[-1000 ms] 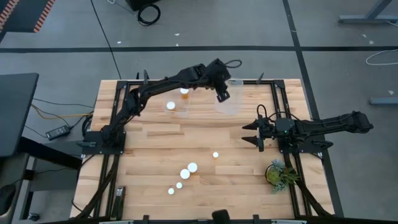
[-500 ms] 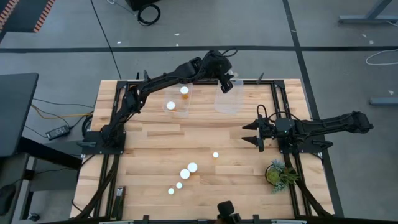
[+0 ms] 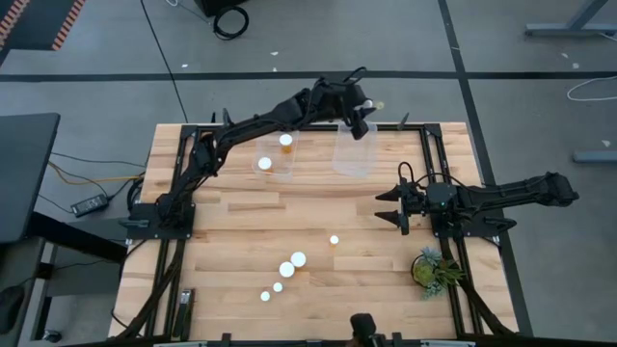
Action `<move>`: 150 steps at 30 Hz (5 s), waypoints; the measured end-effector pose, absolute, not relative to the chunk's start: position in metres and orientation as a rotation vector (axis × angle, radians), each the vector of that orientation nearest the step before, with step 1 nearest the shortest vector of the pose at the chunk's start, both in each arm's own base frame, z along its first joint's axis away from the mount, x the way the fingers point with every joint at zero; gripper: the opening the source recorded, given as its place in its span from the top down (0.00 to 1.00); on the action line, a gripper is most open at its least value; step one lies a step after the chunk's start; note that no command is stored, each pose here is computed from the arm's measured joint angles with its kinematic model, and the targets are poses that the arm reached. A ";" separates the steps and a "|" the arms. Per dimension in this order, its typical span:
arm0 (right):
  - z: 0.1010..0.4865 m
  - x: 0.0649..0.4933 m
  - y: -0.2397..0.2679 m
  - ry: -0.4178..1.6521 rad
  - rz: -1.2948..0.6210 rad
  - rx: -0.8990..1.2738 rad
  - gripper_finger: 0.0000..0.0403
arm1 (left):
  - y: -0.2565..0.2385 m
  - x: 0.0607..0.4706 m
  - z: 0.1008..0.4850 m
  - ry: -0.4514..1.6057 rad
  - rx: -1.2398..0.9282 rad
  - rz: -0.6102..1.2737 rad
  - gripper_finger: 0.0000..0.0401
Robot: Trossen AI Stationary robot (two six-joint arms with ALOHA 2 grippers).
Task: Pick and place medicine bottles into bin by pill shape (circle, oval)
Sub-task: Put the small yellow pill bottle into the right transparent bin
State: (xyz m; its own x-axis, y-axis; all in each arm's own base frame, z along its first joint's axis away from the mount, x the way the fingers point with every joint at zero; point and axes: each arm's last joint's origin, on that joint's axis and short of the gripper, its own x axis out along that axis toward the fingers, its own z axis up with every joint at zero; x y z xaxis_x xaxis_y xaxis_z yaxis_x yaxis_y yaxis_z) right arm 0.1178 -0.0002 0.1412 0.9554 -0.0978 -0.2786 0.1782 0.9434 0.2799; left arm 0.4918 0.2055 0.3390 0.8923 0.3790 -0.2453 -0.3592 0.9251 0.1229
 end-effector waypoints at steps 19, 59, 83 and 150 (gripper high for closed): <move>0.141 0.118 0.000 0.265 -0.142 0.308 0.24 | 0.217 0.505 0.275 0.491 0.069 0.364 0.69; 0.141 0.118 0.000 0.265 -0.143 0.308 0.24 | 0.198 0.499 0.181 1.013 -0.071 0.166 0.68; 0.141 0.118 0.000 0.265 -0.143 0.308 0.24 | 0.206 0.499 0.185 1.010 0.432 -0.048 0.68; 0.141 0.118 0.000 0.265 -0.143 0.308 0.24 | 0.187 0.508 0.174 1.078 0.664 -0.098 0.54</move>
State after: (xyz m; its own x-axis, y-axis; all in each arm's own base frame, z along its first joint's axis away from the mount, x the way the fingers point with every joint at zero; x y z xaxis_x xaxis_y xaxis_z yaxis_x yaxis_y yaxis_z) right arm 0.1178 -0.0002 0.1411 0.9553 -0.0983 -0.2789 0.1787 0.9434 0.2795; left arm 0.5080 0.1867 0.1743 0.4887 0.2382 -0.8393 0.3862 0.8036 0.4529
